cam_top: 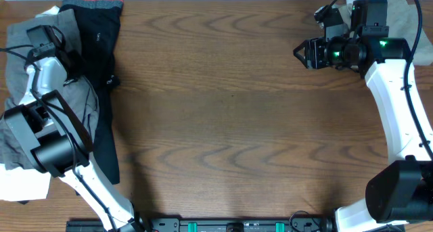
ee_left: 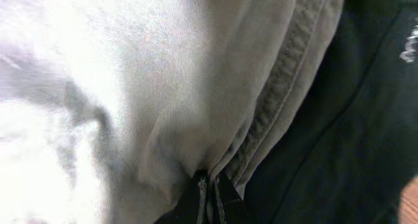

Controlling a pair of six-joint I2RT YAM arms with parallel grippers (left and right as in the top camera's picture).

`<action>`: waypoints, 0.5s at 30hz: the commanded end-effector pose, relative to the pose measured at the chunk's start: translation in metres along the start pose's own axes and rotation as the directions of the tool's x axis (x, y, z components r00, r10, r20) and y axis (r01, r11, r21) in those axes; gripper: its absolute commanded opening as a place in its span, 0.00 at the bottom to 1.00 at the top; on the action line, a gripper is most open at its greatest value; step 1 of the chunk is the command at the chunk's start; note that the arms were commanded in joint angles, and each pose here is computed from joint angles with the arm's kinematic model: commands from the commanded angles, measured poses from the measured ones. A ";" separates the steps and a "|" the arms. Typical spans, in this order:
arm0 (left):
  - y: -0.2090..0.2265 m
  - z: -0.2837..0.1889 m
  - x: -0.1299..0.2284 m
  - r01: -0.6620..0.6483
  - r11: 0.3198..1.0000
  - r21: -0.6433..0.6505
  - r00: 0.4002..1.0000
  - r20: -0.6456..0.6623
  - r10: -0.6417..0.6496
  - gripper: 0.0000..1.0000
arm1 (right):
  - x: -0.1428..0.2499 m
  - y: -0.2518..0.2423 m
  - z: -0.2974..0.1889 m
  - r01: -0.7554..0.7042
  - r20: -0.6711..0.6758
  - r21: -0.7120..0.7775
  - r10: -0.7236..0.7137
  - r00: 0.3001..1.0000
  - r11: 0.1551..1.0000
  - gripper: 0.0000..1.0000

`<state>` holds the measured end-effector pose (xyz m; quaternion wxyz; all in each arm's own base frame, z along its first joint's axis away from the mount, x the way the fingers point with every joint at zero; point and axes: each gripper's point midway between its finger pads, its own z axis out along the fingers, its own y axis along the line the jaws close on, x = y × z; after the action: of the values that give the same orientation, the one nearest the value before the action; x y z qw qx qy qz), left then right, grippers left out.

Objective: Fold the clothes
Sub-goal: 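Reach the left gripper to the grey shorts on the left pile, then grasp the grey shorts with the left gripper and lift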

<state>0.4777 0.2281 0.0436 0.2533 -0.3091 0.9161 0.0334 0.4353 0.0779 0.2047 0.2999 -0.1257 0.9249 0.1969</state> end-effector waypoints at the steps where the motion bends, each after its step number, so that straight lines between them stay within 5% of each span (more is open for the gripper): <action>1: 0.001 -0.055 -0.038 0.027 1.000 0.007 0.992 0.121 -0.027 0.06 | -0.006 0.001 -0.001 0.019 0.012 0.010 -0.020 1.000 1.000 0.57; 10: -0.057 -0.186 -0.074 -0.072 0.970 0.233 0.947 0.322 -0.007 0.06 | -0.007 0.000 -0.001 0.020 0.014 0.016 -0.020 1.000 1.000 0.56; 15: -0.118 -0.244 -0.059 -0.198 0.921 0.337 0.922 0.383 0.058 0.06 | -0.007 0.000 -0.002 0.003 0.014 0.016 -0.003 1.000 1.000 0.49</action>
<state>0.4722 0.1669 0.2635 0.4448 -0.2361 0.8639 -0.0108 0.4372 0.0754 0.2045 0.3027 -0.1236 0.9259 0.1890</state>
